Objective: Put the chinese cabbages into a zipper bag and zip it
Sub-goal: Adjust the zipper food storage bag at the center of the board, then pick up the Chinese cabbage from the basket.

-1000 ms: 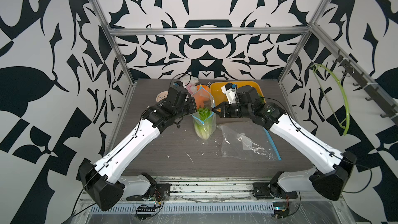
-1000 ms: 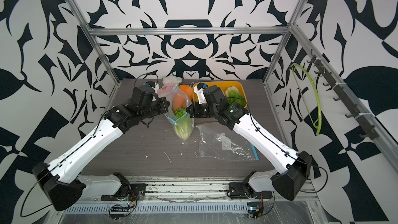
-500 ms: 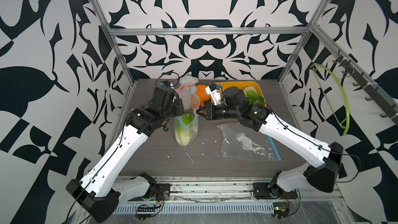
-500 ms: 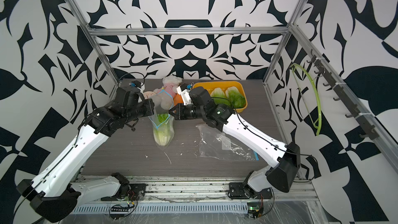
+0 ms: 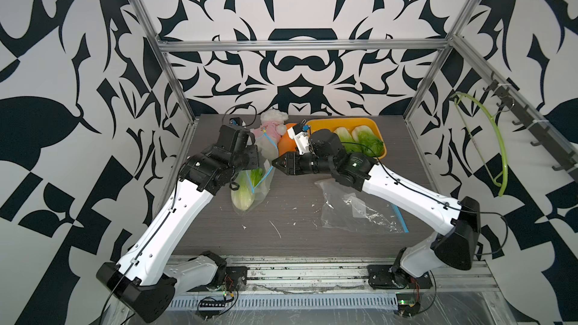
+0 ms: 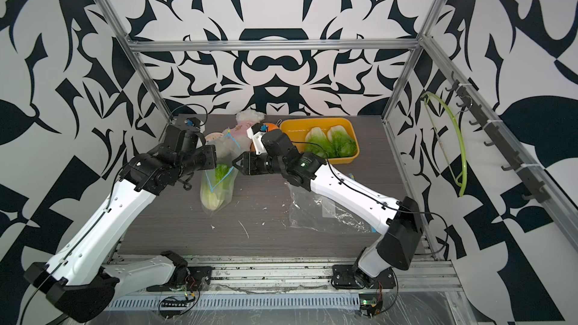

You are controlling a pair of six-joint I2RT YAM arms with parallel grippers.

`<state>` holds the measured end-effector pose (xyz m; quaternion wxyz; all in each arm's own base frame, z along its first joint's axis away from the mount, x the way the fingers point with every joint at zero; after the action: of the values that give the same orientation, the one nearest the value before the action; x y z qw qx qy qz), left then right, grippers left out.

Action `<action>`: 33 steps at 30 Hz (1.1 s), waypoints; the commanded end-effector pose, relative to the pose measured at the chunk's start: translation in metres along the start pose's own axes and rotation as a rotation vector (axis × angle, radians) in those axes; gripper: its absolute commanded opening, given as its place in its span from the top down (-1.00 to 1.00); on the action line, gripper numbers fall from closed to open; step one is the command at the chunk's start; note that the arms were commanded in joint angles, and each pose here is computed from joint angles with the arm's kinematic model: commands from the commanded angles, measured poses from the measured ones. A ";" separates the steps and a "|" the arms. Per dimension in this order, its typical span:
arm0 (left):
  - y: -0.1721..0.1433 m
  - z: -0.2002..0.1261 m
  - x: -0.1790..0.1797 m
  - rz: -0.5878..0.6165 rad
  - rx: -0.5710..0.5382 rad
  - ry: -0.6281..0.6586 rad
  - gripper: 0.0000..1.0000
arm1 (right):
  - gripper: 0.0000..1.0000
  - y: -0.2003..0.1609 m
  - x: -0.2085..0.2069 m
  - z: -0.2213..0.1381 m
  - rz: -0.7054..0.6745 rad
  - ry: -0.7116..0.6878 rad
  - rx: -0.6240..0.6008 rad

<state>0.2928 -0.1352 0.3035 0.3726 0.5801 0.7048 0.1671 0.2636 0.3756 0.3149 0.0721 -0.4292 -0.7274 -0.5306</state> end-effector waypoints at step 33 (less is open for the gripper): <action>-0.060 0.055 -0.052 -0.151 0.153 -0.135 1.00 | -0.54 0.023 -0.286 -0.086 0.362 -0.648 -0.235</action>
<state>0.2928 -0.2108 0.2364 0.3628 0.5767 0.7305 0.0459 0.4070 0.1517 0.2005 -0.1124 -0.6935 -0.5958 -0.3892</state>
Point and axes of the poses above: each gripper's point midway between its finger pads, its own z axis out along the fingers, its own x axis along the line the jaws close on, y = z × x, the point moved 1 cm from there along -z, back along the fingers, and after that the axes turned 11 degrees about -z, right-handed, at the moved point
